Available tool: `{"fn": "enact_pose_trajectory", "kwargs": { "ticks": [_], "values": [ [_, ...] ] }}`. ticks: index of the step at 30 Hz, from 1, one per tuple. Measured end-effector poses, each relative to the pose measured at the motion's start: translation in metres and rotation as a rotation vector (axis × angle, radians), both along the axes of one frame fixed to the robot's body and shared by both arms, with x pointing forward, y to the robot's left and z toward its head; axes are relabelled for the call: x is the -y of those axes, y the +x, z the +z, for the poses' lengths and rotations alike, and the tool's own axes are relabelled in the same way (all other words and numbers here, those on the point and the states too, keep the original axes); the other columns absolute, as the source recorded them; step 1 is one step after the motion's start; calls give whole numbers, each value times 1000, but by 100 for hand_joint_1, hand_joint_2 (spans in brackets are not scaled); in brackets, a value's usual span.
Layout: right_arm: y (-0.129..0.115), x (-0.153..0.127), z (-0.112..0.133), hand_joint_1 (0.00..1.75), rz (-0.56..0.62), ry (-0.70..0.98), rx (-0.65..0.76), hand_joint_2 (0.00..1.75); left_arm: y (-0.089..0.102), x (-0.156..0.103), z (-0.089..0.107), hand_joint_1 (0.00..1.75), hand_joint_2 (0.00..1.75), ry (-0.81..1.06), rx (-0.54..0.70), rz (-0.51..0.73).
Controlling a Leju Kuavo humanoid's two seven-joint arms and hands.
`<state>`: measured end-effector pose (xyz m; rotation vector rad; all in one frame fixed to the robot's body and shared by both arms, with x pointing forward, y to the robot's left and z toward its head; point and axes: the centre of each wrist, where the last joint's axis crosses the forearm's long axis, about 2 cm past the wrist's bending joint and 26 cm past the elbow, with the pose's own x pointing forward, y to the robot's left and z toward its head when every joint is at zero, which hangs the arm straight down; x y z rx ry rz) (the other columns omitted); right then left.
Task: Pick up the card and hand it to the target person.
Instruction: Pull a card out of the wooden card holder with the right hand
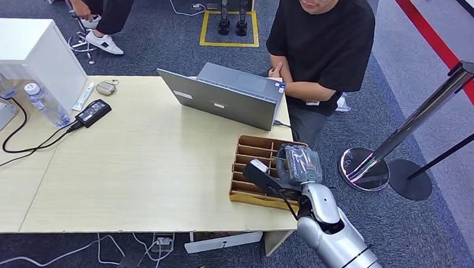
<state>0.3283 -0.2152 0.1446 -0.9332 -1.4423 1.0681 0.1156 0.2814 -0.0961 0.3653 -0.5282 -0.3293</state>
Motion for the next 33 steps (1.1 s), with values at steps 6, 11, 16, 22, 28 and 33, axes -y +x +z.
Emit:
{"fn": "enact_pose_trajectory", "kwargs": {
  "ticks": [6,11,16,22,28,33],
  "values": [
    [-1,-2,-1,116,6,-5,4,175,0,0,0,0,0,0,-1,0],
    [-2,-3,-2,99,11,-10,1,175,0,0,0,0,0,0,-2,0],
    [-3,-3,-2,97,14,-15,-8,175,-1,1,0,0,0,0,-5,0],
    [-3,-3,-2,99,9,-16,-12,175,-2,1,0,0,0,0,-7,-1],
    [-3,-3,-3,114,7,-17,-13,175,-2,1,0,0,0,0,-7,-1],
    [-2,-3,-3,134,5,-20,-12,175,-2,1,-1,0,0,-2,-9,-2]
  ]
}}
